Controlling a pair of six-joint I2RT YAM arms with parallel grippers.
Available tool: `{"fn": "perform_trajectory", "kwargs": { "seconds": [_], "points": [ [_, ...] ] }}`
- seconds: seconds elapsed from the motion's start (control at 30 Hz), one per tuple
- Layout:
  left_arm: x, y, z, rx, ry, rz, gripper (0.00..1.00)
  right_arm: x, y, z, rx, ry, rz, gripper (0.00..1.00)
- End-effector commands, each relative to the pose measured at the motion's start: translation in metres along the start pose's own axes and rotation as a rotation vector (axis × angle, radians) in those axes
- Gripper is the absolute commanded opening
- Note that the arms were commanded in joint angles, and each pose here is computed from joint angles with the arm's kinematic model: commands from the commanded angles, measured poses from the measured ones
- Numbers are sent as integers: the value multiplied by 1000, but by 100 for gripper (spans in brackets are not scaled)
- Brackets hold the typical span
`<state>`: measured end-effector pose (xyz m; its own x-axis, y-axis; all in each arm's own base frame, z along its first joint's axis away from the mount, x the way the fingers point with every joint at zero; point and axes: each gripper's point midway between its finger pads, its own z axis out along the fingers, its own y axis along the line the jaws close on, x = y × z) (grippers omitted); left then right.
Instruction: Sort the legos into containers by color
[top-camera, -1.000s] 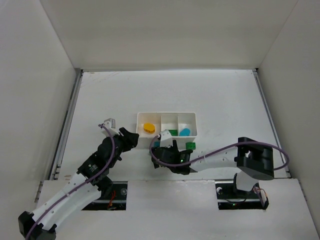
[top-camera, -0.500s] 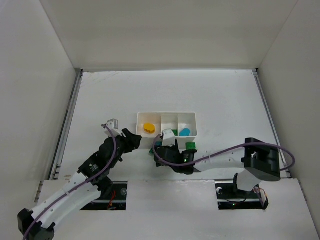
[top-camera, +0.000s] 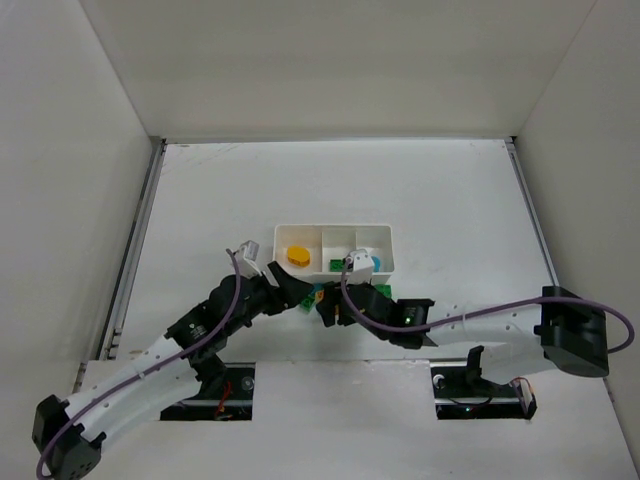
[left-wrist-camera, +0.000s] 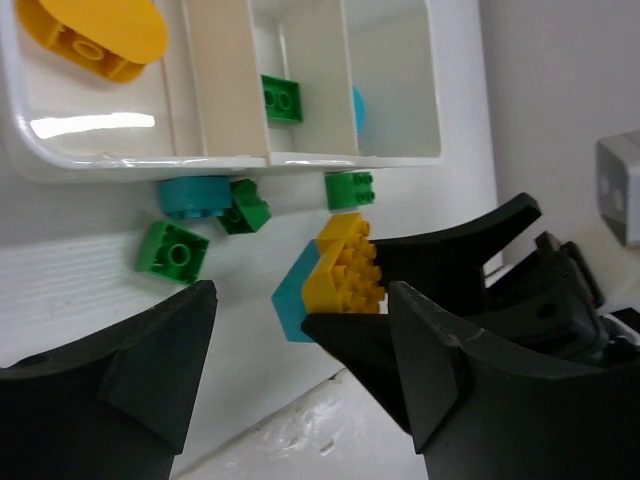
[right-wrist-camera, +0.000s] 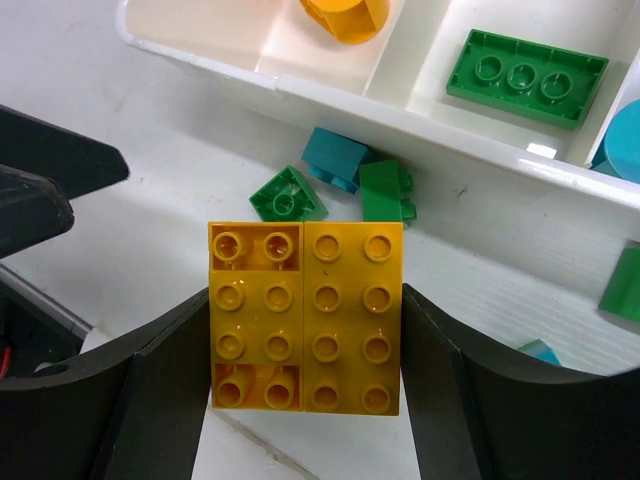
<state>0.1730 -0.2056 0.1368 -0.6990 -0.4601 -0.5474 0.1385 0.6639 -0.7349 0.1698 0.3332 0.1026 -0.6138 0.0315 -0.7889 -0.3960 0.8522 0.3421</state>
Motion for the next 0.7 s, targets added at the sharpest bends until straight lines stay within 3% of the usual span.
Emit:
{"fn": "perform_trajectory", "kwargs": {
  "seconds": [0.0,0.27,0.5,0.67],
  "points": [
    [3,-29,3,125,22,-125,68,-24,23,-7,-106,-72,52,59],
    [22,-20,17,75,107,-180,70,-35,31,-17,-167,-98,62,60],
    [26,-33,21,129,141,-255,71,-37,34,-16,-175,-103,60,60],
    [36,-35,18,134,178,-291,60,-39,36,-16,-187,-123,74,60]
  ]
}}
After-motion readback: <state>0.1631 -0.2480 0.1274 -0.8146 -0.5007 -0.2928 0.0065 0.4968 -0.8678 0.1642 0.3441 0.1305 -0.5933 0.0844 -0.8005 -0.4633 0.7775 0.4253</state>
